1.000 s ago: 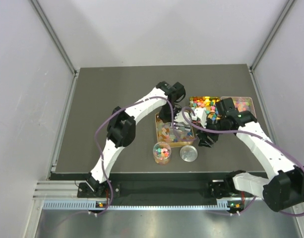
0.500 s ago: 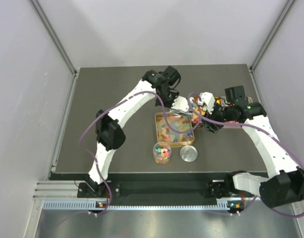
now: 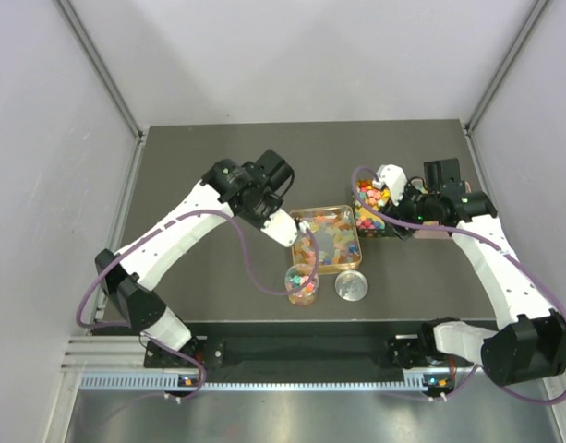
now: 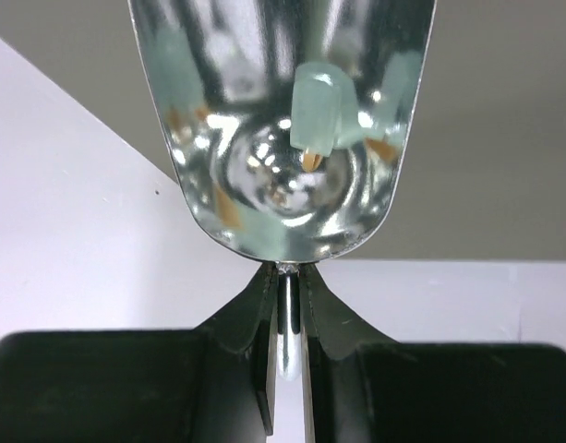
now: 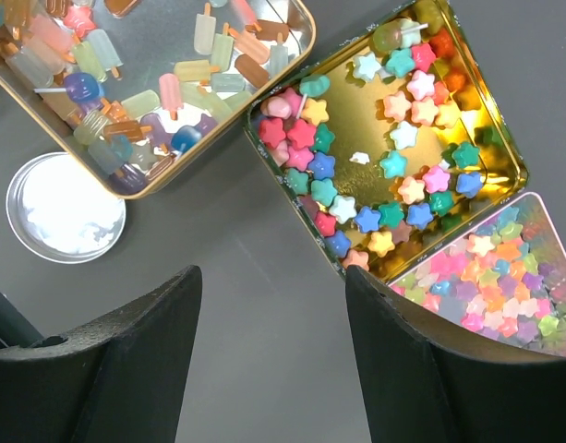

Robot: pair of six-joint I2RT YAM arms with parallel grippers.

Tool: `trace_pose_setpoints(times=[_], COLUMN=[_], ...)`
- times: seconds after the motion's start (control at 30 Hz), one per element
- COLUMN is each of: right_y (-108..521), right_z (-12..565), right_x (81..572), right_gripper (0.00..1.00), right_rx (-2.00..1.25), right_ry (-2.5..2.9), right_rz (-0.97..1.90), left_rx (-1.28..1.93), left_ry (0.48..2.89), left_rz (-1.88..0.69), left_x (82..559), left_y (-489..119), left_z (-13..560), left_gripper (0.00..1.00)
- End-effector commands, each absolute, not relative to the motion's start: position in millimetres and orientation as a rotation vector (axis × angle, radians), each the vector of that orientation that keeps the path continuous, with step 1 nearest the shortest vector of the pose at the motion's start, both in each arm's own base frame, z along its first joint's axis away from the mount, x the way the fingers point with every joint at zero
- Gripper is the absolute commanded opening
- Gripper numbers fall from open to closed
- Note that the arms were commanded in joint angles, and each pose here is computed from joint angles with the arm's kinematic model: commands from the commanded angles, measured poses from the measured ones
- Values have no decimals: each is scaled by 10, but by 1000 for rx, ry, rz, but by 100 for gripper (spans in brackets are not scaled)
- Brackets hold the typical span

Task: Pack the candies
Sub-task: Scoop the fake candies from the storage box, then place the fake candies in the packing bottle.

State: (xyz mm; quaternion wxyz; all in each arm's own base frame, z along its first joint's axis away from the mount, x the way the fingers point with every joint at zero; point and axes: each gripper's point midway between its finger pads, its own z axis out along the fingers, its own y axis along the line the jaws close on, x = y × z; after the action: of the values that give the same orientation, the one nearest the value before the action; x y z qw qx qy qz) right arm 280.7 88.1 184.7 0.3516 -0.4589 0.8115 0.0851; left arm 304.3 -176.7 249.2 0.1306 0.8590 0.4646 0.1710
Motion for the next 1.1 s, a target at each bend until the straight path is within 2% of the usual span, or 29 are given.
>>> trace_pose_setpoints(times=[0.0,0.27,0.5,0.87,1.07], right_y=[864,844,871,806,790], right_z=[2008,2098,2189,2295,2303], right_x=[2918,2784,2452,2358,2306], right_gripper=[64,63,64,64,64], right_rx=[-1161,-1179,-1157,-1082,-1046], right_ry=[2036,1976,1937,1872,1869], right_rz=[185,159,198,145,164], left_rx=[2664,2731,2739,2750,2713], left_ry=[1331,1355,1429,1312,1274], left_rz=[627,745,865,1131,1189], left_x=[2669,2455,2412,2432,2493], left_y=[-1481,-1452,-1556,-1637,-1684], left_z=[2347,2116,2059,2128,2260], left_gripper=[0,0,0,0,0])
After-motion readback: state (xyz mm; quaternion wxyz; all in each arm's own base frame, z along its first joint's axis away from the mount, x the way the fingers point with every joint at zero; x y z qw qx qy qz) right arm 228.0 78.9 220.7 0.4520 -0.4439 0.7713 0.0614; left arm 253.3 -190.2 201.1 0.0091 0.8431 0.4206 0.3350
